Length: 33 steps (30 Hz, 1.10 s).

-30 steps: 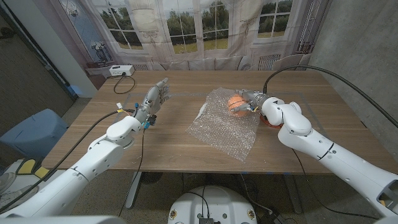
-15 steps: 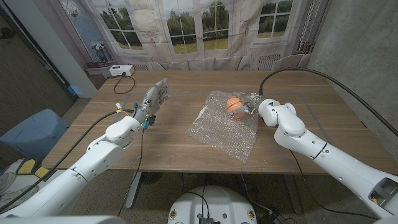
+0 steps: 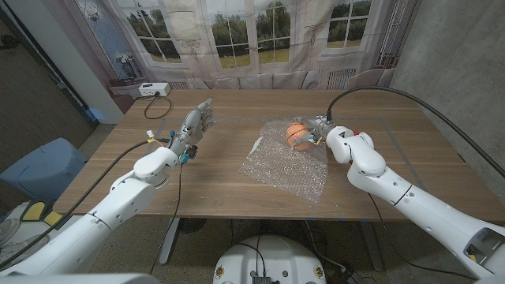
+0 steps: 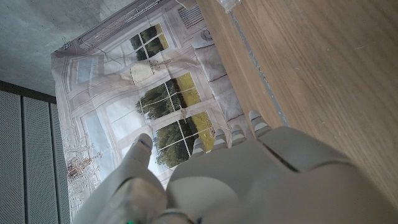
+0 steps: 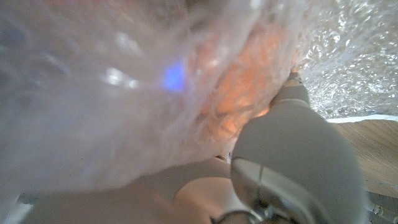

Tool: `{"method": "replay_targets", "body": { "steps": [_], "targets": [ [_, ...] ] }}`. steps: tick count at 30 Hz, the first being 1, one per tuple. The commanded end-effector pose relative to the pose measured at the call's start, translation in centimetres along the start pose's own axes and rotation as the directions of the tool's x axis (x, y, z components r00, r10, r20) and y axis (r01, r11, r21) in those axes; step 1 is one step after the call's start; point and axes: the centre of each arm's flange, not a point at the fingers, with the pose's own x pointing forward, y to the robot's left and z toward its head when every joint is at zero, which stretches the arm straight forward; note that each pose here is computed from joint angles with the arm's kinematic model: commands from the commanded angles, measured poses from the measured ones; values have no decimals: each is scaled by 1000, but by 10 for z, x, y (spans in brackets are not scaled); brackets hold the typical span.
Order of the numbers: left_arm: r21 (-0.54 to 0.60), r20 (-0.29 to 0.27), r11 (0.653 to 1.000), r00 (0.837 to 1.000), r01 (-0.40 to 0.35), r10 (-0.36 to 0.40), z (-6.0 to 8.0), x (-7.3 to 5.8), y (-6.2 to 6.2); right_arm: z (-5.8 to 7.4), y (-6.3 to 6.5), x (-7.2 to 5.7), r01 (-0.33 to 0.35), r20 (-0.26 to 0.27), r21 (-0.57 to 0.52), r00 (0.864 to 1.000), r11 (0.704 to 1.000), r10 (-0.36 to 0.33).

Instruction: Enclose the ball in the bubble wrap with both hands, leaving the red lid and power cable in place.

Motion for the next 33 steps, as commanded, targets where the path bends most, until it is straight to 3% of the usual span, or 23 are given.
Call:
{"method": "replay_targets", "body": {
  "steps": [1,16,22,26,33],
  "targets": [
    [-6,-4,1000,1000,-1,1,-3,3,2,1,12,13,-56,34,15,998,998,56],
    [-8,-8,1000,1000,-4,4,-4,9,3,0,10,20,-21,68,21,998,1000,20],
    [-8,-10,1000,1000,0,0,-5,11,3,-5,2,15,71,102,54,992,996,-76],
    [-10,-10,1000,1000,5,-5,-5,14,2,-7,-7,10,150,122,78,980,986,-158],
    [2,-12,1000,1000,22,-22,-5,18,-1,-8,-27,2,280,142,131,944,951,-297]
  ]
}}
